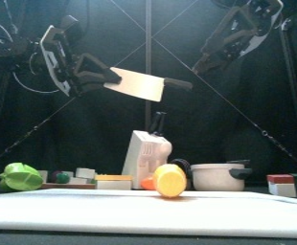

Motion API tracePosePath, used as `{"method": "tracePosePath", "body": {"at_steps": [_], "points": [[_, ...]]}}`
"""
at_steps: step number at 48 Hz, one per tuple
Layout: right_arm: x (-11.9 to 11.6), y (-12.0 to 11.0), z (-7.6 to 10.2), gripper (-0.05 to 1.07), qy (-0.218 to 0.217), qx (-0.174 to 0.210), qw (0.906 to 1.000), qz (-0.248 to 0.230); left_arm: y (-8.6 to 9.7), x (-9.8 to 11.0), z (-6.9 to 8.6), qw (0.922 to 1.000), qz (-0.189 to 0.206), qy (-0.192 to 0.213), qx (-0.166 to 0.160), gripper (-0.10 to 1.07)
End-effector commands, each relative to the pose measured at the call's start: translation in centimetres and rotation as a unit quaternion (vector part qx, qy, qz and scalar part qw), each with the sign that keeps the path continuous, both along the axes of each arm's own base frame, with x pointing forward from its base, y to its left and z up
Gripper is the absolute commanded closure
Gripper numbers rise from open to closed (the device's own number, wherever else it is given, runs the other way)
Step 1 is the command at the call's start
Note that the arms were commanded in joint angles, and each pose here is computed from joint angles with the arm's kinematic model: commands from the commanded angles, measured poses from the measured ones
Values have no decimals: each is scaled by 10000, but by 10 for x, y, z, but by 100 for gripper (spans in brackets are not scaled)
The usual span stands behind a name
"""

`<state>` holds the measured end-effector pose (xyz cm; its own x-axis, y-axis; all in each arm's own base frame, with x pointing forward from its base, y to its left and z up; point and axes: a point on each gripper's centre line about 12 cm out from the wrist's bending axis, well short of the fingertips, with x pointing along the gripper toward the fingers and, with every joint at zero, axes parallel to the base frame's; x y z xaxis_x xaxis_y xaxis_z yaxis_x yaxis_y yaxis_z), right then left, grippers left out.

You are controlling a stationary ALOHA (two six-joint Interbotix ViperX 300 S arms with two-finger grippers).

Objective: Cut corn

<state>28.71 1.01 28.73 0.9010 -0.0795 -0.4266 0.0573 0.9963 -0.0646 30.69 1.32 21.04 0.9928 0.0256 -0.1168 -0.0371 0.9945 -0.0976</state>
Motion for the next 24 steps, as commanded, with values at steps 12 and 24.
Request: {"method": "tracePosePath", "body": {"at_steps": [12, 24], "points": [[-8, -10, 9, -1, -266, 1264, 9904, -493, -4, 2, 6, 9994, -210, -111, 236, 70], [0, -23, -9, -1, -272, 1749, 9813, -752, -14, 2, 5, 9951, -667, -108, 727, 70]]}}
